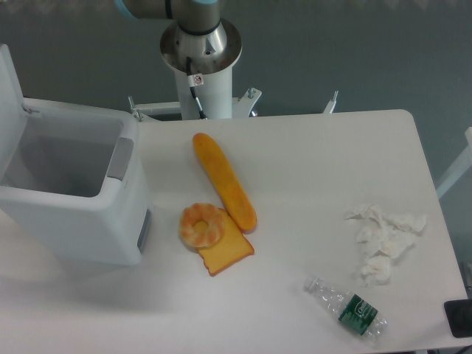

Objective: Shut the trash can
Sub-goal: 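Move the gripper down behind the raised trash can lid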

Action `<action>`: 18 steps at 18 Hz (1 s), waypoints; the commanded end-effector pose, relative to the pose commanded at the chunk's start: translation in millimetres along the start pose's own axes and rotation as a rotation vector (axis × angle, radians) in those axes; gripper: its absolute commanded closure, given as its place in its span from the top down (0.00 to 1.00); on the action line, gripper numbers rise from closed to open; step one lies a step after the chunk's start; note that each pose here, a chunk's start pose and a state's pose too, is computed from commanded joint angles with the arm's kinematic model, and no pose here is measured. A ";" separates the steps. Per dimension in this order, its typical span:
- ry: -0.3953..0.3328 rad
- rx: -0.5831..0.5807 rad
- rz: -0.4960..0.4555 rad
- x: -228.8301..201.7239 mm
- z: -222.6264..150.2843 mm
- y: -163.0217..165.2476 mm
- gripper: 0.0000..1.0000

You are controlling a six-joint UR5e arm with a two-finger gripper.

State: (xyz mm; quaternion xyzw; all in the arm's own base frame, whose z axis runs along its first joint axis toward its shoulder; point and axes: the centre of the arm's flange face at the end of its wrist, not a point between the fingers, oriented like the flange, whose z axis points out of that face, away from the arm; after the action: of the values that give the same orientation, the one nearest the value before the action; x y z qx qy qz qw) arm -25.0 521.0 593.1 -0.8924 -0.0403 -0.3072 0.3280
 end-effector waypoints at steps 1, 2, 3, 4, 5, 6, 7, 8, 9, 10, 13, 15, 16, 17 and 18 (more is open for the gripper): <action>-0.046 0.007 -0.003 -4.9 -8.0 0.4 1.00; -0.099 0.010 -0.001 -8.2 -13.6 1.5 1.00; -0.149 0.005 -0.001 -12.1 -15.8 3.9 1.00; -0.188 0.003 -0.003 -16.9 -17.9 5.9 1.00; -0.205 0.003 -0.007 -19.9 -19.7 6.2 1.00; -0.209 0.007 -0.007 -19.8 -21.9 6.2 1.00; -0.214 0.011 -0.012 -22.3 -24.7 5.7 1.00; -0.222 0.015 -0.023 -28.4 -28.2 5.0 1.00; -0.226 0.017 -0.025 -31.5 -29.6 4.9 1.00; -0.235 0.016 -0.026 -34.2 -30.1 4.7 1.00; -0.272 0.006 -0.008 -46.8 -31.7 4.0 1.00; -0.278 0.001 -0.011 -50.8 -29.8 5.0 1.00; -0.279 -0.001 -0.016 -53.0 -29.7 5.8 1.00; -0.279 -0.003 -0.019 -55.6 -28.0 7.7 1.00; -0.280 -0.005 -0.021 -57.2 -27.6 8.5 1.00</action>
State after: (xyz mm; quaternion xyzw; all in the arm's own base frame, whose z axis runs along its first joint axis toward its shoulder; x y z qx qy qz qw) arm -83.3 504.9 571.9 -0.9269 -0.0940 -0.1833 0.3138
